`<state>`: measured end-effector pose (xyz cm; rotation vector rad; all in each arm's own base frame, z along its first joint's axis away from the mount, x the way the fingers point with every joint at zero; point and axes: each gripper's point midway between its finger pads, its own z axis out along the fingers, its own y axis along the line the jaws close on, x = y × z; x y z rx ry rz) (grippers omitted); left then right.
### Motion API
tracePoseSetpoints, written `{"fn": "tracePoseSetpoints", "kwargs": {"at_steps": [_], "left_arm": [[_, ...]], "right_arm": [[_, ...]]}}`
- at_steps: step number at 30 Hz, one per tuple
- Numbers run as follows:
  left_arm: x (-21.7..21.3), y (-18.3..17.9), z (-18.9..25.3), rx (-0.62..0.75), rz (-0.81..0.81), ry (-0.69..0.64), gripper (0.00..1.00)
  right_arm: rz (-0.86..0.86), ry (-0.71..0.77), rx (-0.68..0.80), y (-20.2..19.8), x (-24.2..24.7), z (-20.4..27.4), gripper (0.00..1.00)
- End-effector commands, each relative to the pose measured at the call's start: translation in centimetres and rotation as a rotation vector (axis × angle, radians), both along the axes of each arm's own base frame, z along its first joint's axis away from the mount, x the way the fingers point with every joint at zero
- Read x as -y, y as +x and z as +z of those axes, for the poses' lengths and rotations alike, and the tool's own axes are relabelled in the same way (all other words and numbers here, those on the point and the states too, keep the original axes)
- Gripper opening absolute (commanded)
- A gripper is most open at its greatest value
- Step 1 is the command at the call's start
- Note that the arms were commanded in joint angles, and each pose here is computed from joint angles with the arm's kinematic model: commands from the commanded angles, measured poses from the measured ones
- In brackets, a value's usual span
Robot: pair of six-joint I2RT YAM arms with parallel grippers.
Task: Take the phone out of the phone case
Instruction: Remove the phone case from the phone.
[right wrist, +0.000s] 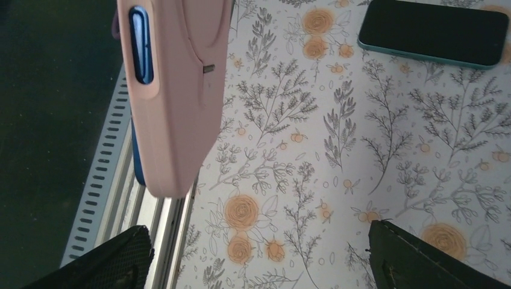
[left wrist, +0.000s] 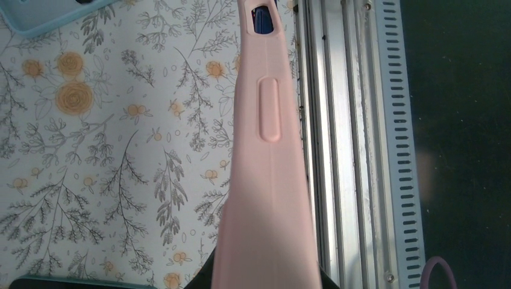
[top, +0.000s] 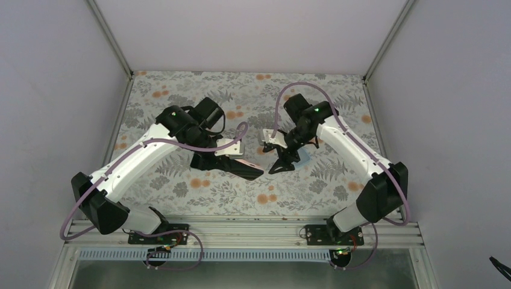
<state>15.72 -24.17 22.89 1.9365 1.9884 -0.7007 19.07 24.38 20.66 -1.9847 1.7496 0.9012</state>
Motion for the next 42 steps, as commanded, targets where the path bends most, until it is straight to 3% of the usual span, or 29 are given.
{"fn": "tracePoseSetpoints", "kwargs": {"at_steps": [1, 17, 32, 37, 42], "left_arm": [[0.9, 0.8, 1.4, 0.045, -0.009, -0.071, 0.02], [1.2, 1.7, 0.8, 0.057, 0.013, -0.073, 0.02], [1.4, 0.8, 1.4, 0.027, -0.014, -0.108, 0.02], [2.0, 0.4, 2.4, 0.013, -0.032, -0.152, 0.02], [3.5, -0.5, 5.9, -0.01, -0.069, -0.29, 0.02]], "right_arm": [[0.013, 0.038, -0.062, -0.7, -1.0, 0.1, 0.88], [0.014, 0.053, -0.052, 0.2, -1.6, 0.6, 0.85], [-0.047, 0.063, 0.001, 4.0, -1.8, 1.4, 0.76], [-0.102, 0.066, 0.031, 5.7, -2.4, 1.3, 0.73], [-0.252, 0.085, 0.124, 9.5, -3.4, 1.7, 0.74]]}}
